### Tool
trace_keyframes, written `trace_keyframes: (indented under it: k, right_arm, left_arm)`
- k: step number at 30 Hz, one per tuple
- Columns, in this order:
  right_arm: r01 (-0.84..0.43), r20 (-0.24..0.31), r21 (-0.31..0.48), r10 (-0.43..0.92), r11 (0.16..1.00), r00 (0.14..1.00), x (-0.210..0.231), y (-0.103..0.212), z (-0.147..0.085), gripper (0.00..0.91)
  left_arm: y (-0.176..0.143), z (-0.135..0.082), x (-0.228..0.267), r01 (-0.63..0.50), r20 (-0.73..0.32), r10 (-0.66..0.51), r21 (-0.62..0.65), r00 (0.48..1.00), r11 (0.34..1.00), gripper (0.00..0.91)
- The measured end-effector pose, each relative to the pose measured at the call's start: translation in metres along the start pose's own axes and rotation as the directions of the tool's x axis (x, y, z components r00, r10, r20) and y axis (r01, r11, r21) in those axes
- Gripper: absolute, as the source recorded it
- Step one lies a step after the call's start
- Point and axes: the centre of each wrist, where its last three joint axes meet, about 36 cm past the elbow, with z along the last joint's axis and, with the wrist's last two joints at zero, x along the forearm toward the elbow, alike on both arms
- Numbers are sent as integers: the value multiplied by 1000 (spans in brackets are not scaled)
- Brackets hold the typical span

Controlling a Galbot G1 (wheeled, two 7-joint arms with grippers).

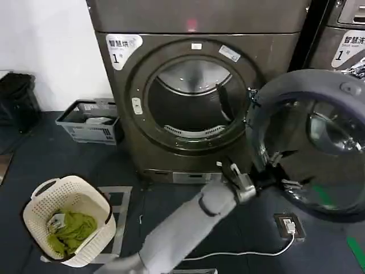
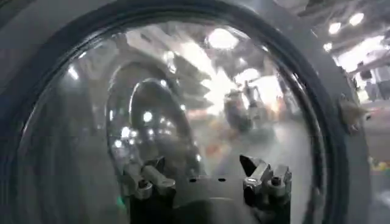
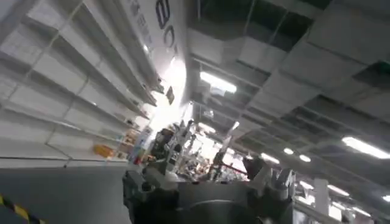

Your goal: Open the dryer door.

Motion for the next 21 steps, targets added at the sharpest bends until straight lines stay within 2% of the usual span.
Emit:
trace_keyframes:
  k: [9,13,18,21]
  right_arm:
    - [-7,7,14,7,1000,1000,-5,0,4,907]
    - [-8,12,19,8,1000,1000,-5,3,9,907]
    - [5,17,32,-5,999,1000,-7,5,15,907]
    - [38,17,27,-39,999,999,-12,6,16,907]
  left_arm:
    - [17,12,1,41,-64,-43,-25,997,999,907]
    - [21,16,2,108,-97,-110,-19,989,994,907]
    - [9,15,3,99,-87,-98,10,991,995,907]
    - [-3,4,0,76,-87,-74,26,993,997,907]
